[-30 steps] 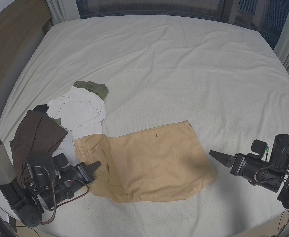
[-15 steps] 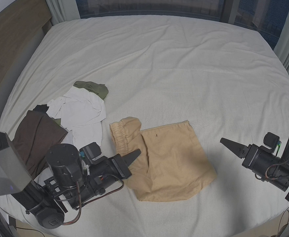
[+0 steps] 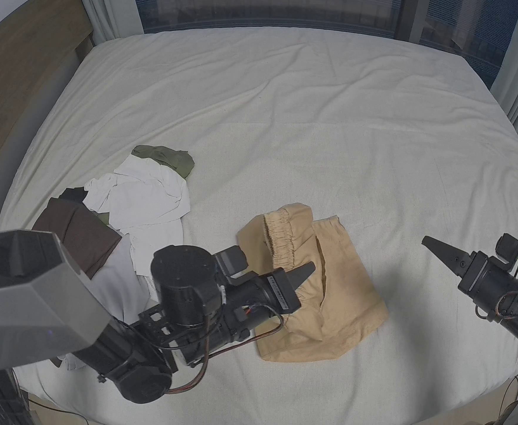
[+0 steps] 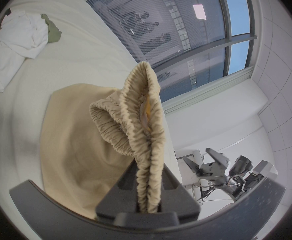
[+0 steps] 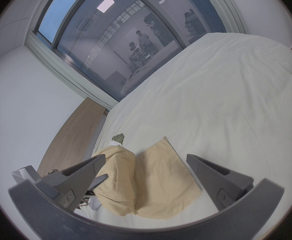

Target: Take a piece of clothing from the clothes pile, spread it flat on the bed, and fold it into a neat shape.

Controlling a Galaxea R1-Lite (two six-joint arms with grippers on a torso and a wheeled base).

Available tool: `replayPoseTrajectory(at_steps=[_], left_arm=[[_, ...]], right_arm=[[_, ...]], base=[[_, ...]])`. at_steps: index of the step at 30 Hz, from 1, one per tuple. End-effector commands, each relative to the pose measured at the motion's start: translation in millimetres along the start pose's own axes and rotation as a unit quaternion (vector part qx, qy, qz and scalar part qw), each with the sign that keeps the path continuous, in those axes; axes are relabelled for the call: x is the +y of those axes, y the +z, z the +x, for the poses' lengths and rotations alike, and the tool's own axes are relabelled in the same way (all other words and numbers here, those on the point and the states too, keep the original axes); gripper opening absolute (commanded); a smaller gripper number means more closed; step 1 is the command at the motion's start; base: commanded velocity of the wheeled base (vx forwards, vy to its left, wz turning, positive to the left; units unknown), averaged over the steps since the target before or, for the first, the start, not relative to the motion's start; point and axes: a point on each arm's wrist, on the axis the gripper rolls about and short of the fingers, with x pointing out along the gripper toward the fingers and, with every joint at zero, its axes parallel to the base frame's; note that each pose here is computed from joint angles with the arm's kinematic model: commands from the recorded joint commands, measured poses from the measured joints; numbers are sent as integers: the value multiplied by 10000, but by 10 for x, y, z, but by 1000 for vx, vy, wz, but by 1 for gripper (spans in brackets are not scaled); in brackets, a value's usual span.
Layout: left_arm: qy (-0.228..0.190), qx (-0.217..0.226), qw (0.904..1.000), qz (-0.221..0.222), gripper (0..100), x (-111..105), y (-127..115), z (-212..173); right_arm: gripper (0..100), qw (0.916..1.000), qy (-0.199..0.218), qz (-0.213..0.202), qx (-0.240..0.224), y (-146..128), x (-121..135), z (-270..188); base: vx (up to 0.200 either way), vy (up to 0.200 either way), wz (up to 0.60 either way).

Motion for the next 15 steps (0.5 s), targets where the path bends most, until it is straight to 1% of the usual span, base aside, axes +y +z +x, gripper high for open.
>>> replayPoseTrajectory(at_steps=[1,6,7,12,15], left_arm=[[180,194,9996,-13,0,169,-159,161],[260,210,9994,-7,0,254,-203,215],[298,184,9994,4,100,295,-206,245],[255,119,9996,15,100,271,-202,261],[380,61,9992,63,100,278,-218,251]], right_arm=[[100,10000,32,-8,-88,13,4,-76],[100,9999,44,-17,-118,25,2,-75],[100,9999,39,-16,-112,24,1,-75],[100,10000,-34,-13,-23,-7,-22,-79],[100,9995,-218,8,230,-91,-82,-60]], base=[[0,0,0],[0,0,0],[0,0,0],[0,0,0],[0,0,0]])
